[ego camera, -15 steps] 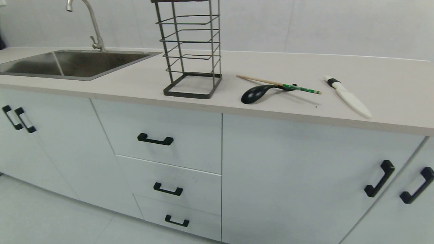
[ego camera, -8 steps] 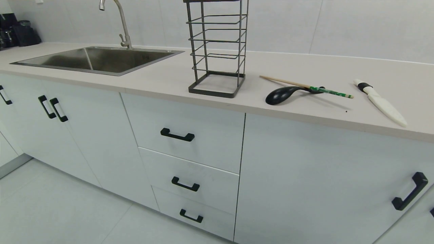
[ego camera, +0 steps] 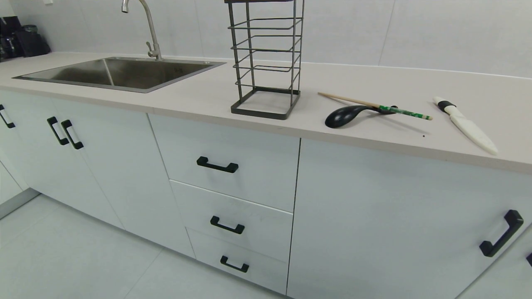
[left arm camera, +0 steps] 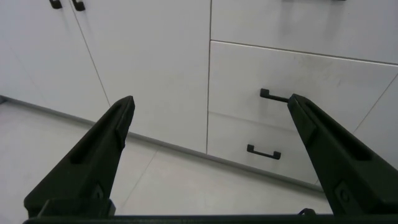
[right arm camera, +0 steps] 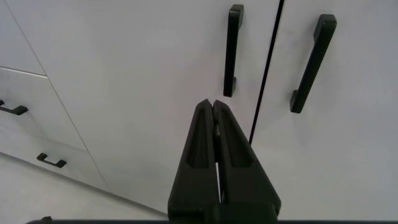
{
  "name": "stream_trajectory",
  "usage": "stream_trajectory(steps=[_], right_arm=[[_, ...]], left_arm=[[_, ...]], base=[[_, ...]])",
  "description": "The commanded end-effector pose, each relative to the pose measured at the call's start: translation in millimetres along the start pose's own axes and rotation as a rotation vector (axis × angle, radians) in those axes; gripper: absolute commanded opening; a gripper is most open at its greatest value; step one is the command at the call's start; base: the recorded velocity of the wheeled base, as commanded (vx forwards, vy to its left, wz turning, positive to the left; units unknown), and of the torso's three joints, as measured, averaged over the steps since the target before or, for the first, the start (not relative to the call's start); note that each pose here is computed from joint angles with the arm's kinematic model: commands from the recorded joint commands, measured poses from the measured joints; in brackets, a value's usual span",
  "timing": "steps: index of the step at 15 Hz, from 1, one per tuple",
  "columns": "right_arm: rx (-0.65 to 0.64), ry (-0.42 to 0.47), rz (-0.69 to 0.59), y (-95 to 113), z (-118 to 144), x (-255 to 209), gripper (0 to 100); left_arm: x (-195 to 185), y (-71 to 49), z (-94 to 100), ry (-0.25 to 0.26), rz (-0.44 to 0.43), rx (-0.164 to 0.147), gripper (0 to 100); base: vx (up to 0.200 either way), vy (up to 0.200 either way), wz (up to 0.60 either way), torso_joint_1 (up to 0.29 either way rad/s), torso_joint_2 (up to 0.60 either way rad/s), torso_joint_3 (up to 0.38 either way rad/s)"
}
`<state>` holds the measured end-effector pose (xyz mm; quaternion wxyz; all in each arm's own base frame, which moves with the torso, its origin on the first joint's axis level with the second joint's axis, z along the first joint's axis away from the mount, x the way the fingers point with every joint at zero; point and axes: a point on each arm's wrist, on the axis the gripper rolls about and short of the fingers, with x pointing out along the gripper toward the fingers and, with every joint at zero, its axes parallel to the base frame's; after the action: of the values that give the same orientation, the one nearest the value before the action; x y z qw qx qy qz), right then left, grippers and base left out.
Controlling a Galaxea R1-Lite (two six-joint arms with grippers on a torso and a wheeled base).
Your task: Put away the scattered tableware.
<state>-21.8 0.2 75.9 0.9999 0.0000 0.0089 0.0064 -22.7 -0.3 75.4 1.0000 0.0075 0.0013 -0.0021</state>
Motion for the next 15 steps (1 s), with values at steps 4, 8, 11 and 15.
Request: stream_trajectory(steps=[4,8,11,15], right_arm=[[0.0,0.002,0.001,0,0,0,0],[0.0,0.002,0.001,0,0,0,0],[0.0,0.002,0.001,0,0,0,0],[0.0,0.002,0.001,0,0,0,0]], left_arm=[[0,-0.2,0.6,-0.006,-0.009,0.033,100],[0,-0.2,0.7,-0.007,-0.005,0.028,100],[-18,-1.9,78.3,-0.343,-0.037,0.027,100],[-8,-5.1,81.4,-0.178,-0.093,0.038,100]], base=[[0.0,0.0,0.0,0.0,0.0,0.0],[0.0,0.0,0.0,0.0,0.0,0.0],[0.0,0.0,0.0,0.0,0.0,0.0],[0.0,0.0,0.0,0.0,0.0,0.0]])
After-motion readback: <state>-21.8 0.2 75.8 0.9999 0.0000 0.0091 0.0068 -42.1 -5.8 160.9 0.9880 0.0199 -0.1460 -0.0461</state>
